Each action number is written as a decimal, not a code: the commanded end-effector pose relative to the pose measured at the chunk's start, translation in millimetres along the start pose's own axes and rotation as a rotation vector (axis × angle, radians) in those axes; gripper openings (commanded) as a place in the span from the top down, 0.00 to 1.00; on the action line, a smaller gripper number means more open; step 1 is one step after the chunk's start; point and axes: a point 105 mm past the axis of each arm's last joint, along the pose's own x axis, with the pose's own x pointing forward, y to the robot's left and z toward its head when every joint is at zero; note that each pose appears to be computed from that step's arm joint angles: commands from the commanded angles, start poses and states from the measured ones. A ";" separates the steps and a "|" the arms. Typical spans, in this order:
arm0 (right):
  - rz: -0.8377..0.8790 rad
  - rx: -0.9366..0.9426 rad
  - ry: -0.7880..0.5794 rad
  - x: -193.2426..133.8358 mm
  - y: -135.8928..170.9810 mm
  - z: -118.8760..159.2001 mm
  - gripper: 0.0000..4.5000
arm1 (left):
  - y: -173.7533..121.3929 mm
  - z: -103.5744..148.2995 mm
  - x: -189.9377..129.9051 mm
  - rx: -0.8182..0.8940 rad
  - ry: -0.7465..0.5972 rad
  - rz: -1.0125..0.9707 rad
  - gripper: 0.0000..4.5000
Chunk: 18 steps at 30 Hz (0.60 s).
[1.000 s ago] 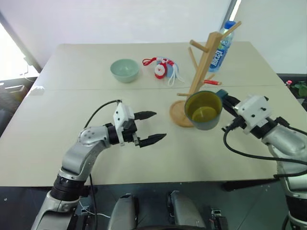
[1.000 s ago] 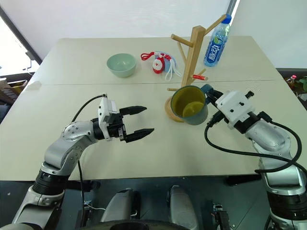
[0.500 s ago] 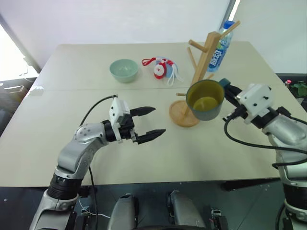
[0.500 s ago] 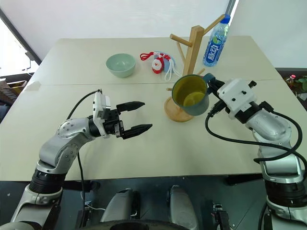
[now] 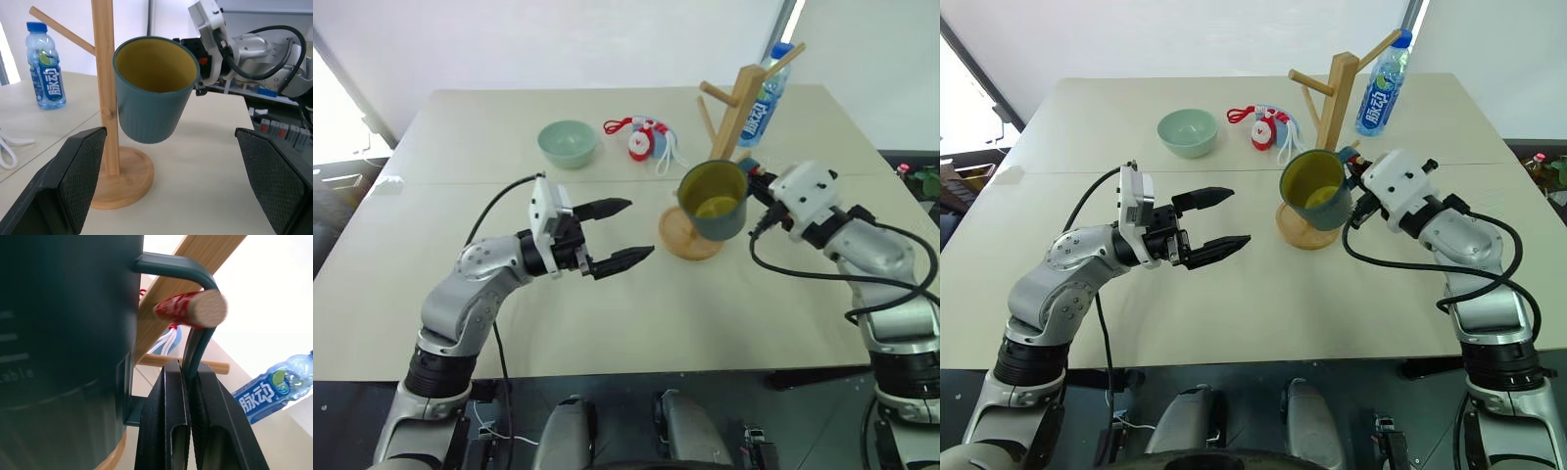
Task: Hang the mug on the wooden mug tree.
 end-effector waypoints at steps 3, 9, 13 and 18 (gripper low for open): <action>-0.023 -0.012 -0.043 1.2 -9.7 14.4 0.85 | -4.1 13.4 0.5 0.046 -0.032 -0.009 0.00; -0.058 -0.054 -0.053 -6.2 -19.9 21.8 0.45 | -3.5 13.0 0.8 0.044 -0.034 -0.005 0.00; -0.082 -0.035 -0.066 -21.2 -28.2 24.8 0.45 | 0.6 10.9 -0.7 0.038 -0.033 0.021 0.00; -0.112 0.070 -0.077 -48.8 -33.3 16.7 0.45 | 26.6 -3.2 -14.9 -0.002 -0.036 0.201 0.00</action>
